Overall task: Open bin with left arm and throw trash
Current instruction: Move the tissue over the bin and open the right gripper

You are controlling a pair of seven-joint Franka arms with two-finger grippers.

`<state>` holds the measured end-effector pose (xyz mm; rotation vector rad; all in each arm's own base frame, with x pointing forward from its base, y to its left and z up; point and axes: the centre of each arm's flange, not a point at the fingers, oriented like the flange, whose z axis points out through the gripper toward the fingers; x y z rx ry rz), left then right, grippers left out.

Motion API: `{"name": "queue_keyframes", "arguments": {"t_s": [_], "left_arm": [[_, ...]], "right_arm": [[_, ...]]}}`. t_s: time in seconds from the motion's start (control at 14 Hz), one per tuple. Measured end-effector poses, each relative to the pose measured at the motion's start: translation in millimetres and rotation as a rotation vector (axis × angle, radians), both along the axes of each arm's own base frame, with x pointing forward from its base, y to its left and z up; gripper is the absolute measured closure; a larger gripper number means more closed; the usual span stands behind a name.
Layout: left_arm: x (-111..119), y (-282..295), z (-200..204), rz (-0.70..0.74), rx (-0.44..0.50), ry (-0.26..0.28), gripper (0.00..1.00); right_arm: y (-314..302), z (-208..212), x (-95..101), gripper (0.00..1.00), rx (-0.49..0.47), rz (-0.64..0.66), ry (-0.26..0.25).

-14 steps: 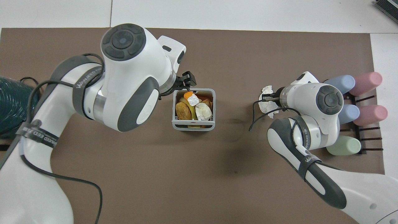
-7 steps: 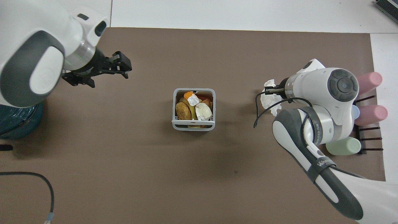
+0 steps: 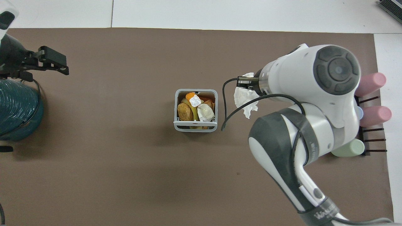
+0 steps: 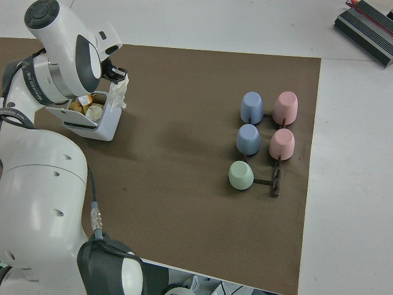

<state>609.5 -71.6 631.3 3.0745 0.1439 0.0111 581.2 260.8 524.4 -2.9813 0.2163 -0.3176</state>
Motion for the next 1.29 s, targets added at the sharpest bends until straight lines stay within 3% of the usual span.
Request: {"name": "queue_keyframes", "arguments": {"t_s": [0.14,0.57,1.21,1.29], "left_arm": [[3,0,-9,-0.008,0.014,-0.011,0.00],[-7,7,-32,-0.040,0.039,-0.034,0.00],[-24,9,-43,-0.042,0.042,-0.002,0.00],[-24,9,-43,-0.041,0.042,-0.003,0.00]], "right_arm": [[39,-6,-10.8,0.99,0.036,-0.026,-0.013],[92,-43,-14.9,0.99,0.096,-0.058,-0.032],[113,-55,-23.2,0.99,0.105,-0.048,-0.026],[113,-56,-23.4,0.93,0.103,-0.048,-0.024]]}}
